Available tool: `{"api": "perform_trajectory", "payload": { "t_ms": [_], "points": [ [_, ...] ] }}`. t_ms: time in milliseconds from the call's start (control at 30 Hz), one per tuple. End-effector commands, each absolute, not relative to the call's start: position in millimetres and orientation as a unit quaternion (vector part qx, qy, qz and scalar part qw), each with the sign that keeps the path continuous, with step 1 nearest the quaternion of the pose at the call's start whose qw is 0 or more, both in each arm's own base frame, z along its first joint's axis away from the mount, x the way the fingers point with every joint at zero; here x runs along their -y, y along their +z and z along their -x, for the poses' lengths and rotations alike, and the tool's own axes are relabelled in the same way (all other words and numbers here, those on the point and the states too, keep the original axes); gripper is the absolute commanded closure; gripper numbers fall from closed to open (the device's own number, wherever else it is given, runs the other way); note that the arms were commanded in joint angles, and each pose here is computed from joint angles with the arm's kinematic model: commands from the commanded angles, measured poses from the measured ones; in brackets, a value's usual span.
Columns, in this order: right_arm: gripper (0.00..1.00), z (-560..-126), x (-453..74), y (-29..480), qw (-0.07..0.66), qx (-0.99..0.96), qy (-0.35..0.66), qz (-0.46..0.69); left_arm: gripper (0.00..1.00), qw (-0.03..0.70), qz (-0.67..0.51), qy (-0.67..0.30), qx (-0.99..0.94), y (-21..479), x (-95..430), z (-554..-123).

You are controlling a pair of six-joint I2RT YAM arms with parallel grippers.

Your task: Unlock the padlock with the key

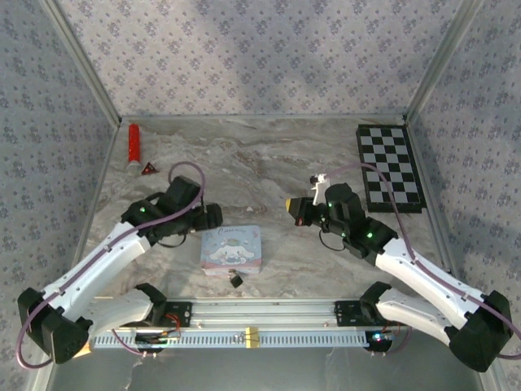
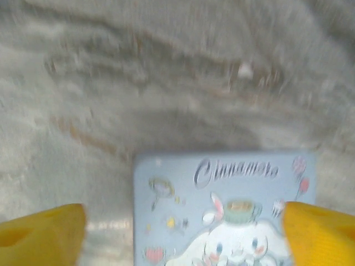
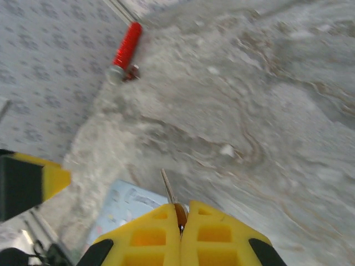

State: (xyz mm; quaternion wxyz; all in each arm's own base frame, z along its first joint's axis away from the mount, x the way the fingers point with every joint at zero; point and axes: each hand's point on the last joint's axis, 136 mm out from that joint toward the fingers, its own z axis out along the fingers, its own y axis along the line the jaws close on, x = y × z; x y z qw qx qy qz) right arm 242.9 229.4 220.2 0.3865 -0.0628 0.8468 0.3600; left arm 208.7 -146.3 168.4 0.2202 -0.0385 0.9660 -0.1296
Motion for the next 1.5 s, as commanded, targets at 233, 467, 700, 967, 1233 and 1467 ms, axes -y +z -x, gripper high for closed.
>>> {"api": "perform_trajectory", "payload": {
  "t_ms": [233, 467, 700, 967, 1233, 1467],
  "points": [
    [1.0, -242, -217, 201, 0.383, -0.864, 0.318, 0.077, 0.0, 0.105, -0.008, -0.068, -0.992, 106, 147, -153],
    [1.0, -241, -215, 195, 0.382, -0.864, 0.318, 0.075, 0.0, 0.091, -0.021, -0.112, -0.989, 85, 167, -149],
    [1.0, -242, -215, 192, 0.379, -0.866, 0.318, 0.069, 0.01, 0.091, 0.003, -0.125, -0.988, 65, 178, -156],
    [1.0, -241, -212, 189, 0.379, -0.868, 0.315, 0.066, 0.08, 0.124, 0.067, -0.133, -0.981, 50, 181, -182],
    [1.0, -239, -208, 189, 0.383, -0.867, 0.313, 0.058, 0.09, 0.182, 0.103, -0.123, -0.97, 46, 175, -227],
    [1.0, -239, -203, 191, 0.388, -0.867, 0.309, 0.052, 0.09, 0.214, 0.109, -0.118, -0.964, 45, 171, -269]
  ]
}}
